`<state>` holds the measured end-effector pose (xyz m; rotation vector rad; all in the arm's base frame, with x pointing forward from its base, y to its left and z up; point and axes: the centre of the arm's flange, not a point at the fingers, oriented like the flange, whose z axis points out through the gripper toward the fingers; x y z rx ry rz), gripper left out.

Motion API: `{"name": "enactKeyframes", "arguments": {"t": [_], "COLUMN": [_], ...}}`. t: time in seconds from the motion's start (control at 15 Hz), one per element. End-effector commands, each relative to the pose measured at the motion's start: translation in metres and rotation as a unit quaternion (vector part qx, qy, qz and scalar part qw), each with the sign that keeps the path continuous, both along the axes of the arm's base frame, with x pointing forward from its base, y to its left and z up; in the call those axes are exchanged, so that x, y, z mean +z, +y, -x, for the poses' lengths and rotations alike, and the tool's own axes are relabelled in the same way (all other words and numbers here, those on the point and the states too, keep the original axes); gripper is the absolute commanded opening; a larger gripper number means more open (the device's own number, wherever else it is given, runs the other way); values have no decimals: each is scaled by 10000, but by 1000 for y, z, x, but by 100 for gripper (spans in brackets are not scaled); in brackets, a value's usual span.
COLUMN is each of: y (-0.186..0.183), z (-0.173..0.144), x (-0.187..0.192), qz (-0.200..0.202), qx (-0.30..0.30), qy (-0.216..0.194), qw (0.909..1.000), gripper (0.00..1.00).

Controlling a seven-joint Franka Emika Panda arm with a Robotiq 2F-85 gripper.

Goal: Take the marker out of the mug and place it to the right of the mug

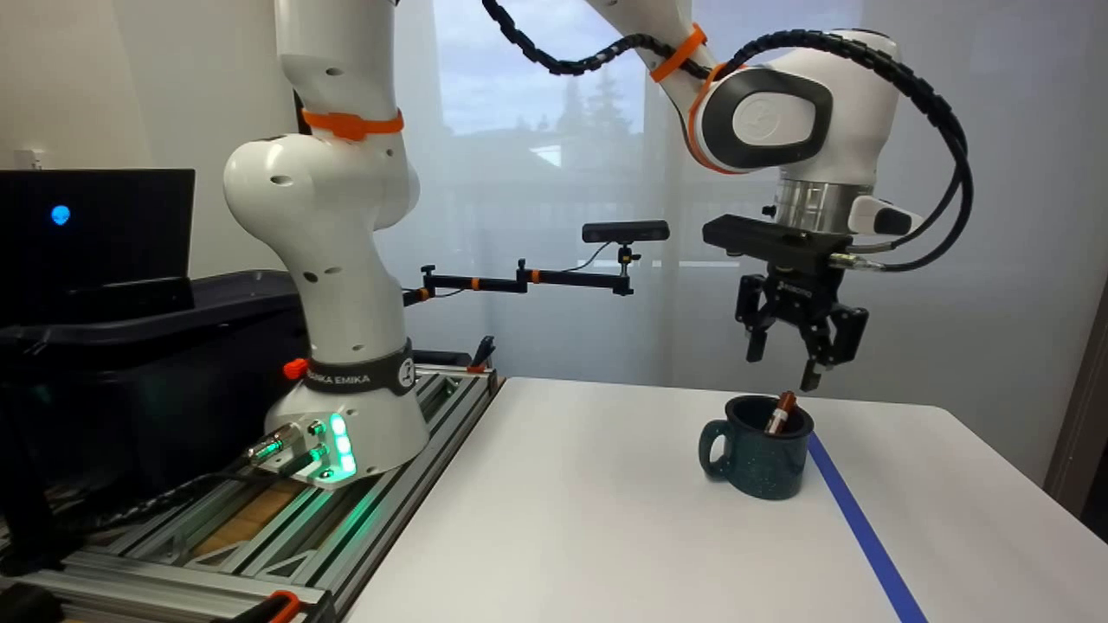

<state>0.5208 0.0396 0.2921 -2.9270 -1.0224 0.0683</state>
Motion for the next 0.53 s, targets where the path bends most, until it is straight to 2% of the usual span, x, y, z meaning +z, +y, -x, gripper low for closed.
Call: {"name": "enactKeyframes", "arguments": {"t": [0.0,0.33,0.47], "y": [8,18,19], "z": [-6,-8,-10], "x": [-7,-16,-20], "qz": [57,95,101], "qx": [163,343,363], "qy": [-70,5,23], "qw": [9998,9994,9993], "gripper": [49,11,0]}}
